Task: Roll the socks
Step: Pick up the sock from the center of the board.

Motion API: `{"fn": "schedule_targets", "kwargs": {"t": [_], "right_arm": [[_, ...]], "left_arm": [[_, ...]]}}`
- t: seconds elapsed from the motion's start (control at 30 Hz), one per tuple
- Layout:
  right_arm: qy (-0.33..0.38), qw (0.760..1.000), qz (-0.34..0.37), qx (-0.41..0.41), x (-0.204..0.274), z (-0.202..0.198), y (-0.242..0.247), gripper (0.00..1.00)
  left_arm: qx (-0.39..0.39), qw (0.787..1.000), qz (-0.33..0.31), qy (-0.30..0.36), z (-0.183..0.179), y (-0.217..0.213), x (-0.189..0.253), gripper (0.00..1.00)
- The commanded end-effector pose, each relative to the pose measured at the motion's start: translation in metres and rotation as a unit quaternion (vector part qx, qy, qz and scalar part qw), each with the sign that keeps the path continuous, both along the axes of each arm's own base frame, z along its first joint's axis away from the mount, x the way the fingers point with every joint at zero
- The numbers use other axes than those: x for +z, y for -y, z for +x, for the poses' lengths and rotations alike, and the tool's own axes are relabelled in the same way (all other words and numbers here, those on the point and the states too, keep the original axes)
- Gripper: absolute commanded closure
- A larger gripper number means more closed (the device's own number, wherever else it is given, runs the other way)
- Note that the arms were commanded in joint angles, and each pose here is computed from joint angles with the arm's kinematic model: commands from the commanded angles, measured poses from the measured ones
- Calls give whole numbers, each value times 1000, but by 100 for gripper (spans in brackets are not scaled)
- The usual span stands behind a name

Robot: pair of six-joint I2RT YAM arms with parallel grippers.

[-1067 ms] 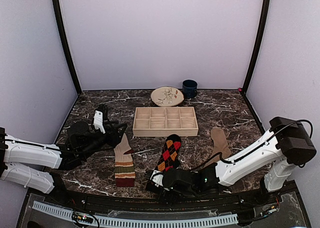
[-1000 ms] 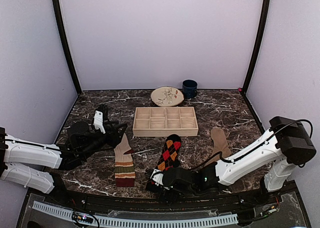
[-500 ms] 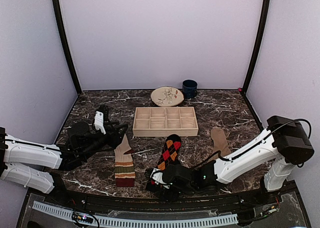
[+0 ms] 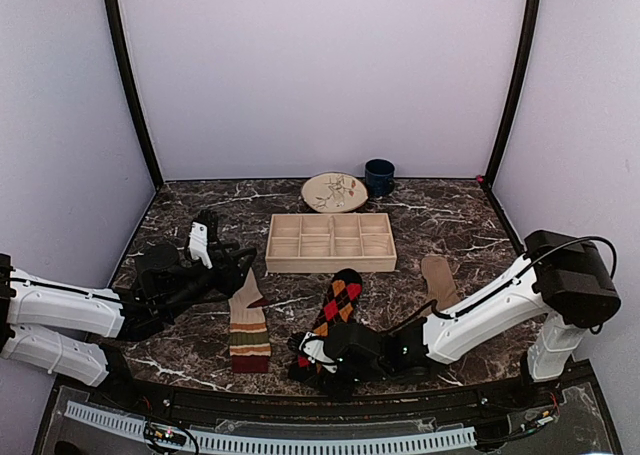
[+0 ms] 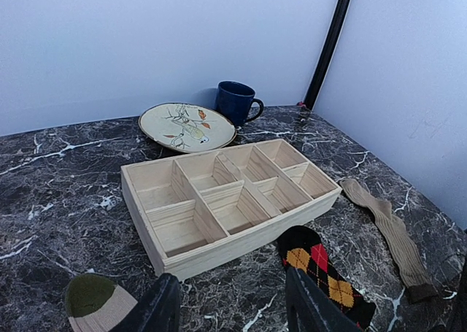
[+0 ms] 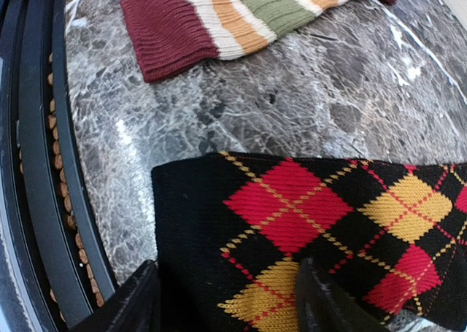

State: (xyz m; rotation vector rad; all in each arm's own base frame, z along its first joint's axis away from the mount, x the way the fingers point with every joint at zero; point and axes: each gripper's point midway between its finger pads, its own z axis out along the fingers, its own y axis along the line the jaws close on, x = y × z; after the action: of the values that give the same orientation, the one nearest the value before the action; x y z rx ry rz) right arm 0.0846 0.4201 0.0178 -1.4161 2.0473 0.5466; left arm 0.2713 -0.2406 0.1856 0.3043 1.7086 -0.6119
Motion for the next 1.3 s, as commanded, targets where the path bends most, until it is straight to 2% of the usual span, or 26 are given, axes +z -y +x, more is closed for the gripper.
{"fn": "schedule_targets", "kwargs": {"t": [0.0,0.2,0.37,0.63,0.9,1.1,1.27], "right_arm": [[-36,999,-23,3,-22,-6,11,44],[-47,999,-17,7,-19,-9,11,59],[-53,999,-2,10,-11,-11,6,62],[-59,996,63,-3,27,-6,-6,60],[-109,986,124,-30,45,9,-8,61],[-109,988,107,-13,39,1,-6,57],[-78,996,44,7,23,-22,-12,49]], "left_arm": [[60,993,99,-18,8,-24,-29,47],[61,993,100,-19,8,-23,-29,47],[60,993,101,-20,9,-21,-31,47],[57,992,107,-26,9,-18,-37,46],[45,994,100,-21,3,-16,-36,45],[45,994,101,-20,0,-17,-37,45],[49,994,100,-20,-1,-19,-36,45]]}}
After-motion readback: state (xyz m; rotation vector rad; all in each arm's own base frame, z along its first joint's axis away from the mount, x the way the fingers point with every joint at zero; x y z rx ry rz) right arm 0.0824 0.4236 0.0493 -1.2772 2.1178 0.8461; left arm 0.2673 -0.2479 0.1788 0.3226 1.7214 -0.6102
